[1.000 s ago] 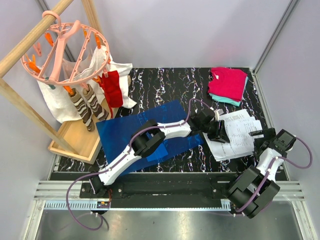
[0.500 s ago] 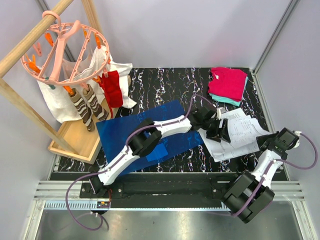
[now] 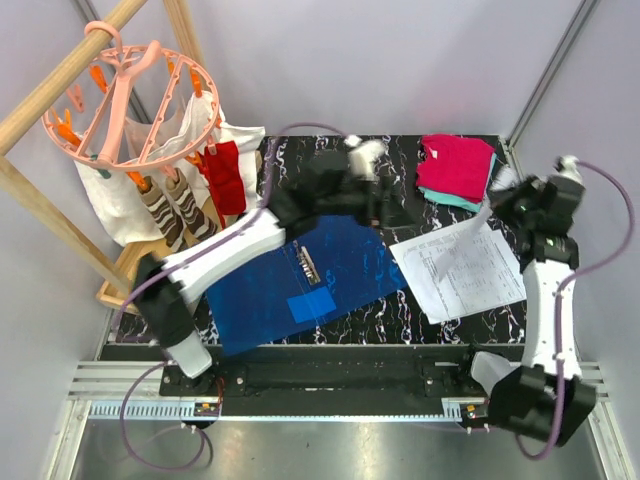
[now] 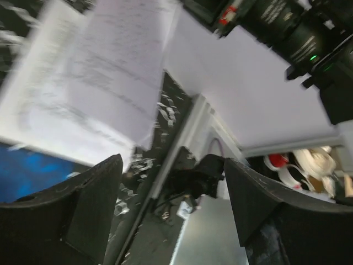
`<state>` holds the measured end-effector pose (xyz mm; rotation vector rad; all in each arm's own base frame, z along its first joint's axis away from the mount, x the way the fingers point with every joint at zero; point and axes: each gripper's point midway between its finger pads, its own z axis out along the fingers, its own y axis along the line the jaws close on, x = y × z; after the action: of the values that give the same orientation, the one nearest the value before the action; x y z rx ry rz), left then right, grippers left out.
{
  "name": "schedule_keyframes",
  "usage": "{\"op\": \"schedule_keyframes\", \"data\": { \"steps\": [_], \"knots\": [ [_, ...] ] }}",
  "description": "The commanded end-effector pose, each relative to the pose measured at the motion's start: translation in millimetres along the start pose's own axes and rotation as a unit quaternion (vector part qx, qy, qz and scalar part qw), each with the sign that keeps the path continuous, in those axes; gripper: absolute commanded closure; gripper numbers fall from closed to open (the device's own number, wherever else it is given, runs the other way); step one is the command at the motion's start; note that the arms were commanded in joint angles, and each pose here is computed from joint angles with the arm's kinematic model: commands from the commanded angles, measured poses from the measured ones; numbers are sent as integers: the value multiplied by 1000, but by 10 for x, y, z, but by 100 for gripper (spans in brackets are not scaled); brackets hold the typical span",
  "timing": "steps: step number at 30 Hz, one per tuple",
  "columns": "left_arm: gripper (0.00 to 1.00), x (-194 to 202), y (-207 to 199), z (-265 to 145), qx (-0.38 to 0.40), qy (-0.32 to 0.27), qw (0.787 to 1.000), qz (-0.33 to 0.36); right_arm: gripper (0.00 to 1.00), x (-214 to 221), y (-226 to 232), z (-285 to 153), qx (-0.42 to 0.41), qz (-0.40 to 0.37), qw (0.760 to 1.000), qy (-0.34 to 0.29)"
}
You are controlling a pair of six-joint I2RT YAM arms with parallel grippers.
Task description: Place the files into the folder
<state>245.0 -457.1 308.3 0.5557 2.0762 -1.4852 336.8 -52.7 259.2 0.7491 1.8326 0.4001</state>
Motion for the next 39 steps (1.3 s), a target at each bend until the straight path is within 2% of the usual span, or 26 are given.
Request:
{"op": "schedule_keyframes", "data": {
  "steps": [1,2,3,4,5,6,7,8,9,10,12,13,17,20,22,23,25,27,28,31,32,34,35,36,37,39],
  "knots": [
    [21,98,698,-718,-135,-42,989,46,100,253,1202,-39,-166,-93,978,83],
    [21,-30,671,-1039,-163,-84,981,62,100,410,1351,-9,-187,-99,971,113],
    [21,137,865,-1174,-197,-79,976,59,100,489,1483,-37,-209,-101,964,131],
    [21,208,968,-1343,-228,-81,968,65,100,607,1757,-170,-256,-110,947,157],
    [20,123,974,-1629,-259,-122,956,73,100,878,1957,-251,-285,-123,930,197],
    [20,262,1116,-1746,-283,-120,949,68,100,983,2060,-328,-304,-124,919,218],
    [20,319,1169,-1872,-301,-123,943,66,100,1097,2215,-505,-346,-121,896,250],
    [20,264,1176,-2105,-325,-158,930,69,100,1234,2331,-645,-369,-98,878,287],
    [20,386,1299,-2215,-351,-154,922,59,100,1243,2495,-771,-413,-87,858,292],
    [19,381,1258,-2360,-356,-178,916,57,100,1395,2510,-946,-449,-69,825,336],
    [19,459,1402,-2536,-391,-195,898,46,100,1400,2630,-1156,-492,-29,791,363],
    [18,439,1390,-2648,-400,-215,890,47,100,1508,2554,-1139,-481,-5,786,387],
    [18,492,1445,-2709,-410,-220,885,39,100,1836,2356,-886,-448,23,779,438],
    [18,484,1434,-2644,-404,-208,890,35,100,2171,2132,-542,-402,43,782,475],
    [18,483,1435,-2587,-399,-199,894,31,100,2236,1973,-384,-381,66,778,495],
    [18,473,1427,-2574,-397,-198,896,31,100,2212,1928,-280,-383,70,783,485],
    [18,484,1427,-2533,-393,-190,899,30,100,2237,1685,55,-341,89,809,470],
    [18,502,1455,-2516,-393,-186,900,30,100,2273,1615,132,-347,96,791,494],
    [18,515,1470,-2494,-393,-182,901,28,100,2303,1526,231,-338,102,793,497],
    [18,531,1475,-2458,-388,-176,904,27,100,2369,1419,495,-313,72,820,474],
    [17,525,1475,-2445,-386,-177,905,27,100,2461,1329,520,-286,79,815,498],
    [17,520,1475,-2412,-381,-175,908,29,100,2518,1288,698,-284,52,816,501],
    [17,516,1479,-2399,-379,-174,908,27,100,2588,1176,714,-252,48,818,514],
    [18,515,1468,-2376,-375,-172,910,28,100,2554,1155,877,-230,12,841,490],
    [17,534,1471,-2349,-371,-166,913,27,100,2637,1066,943,-227,-29,841,489],
    [17,545,1477,-2329,-368,-165,915,25,100,2679,974,1010,-197,-59,843,497]
  ]
}}
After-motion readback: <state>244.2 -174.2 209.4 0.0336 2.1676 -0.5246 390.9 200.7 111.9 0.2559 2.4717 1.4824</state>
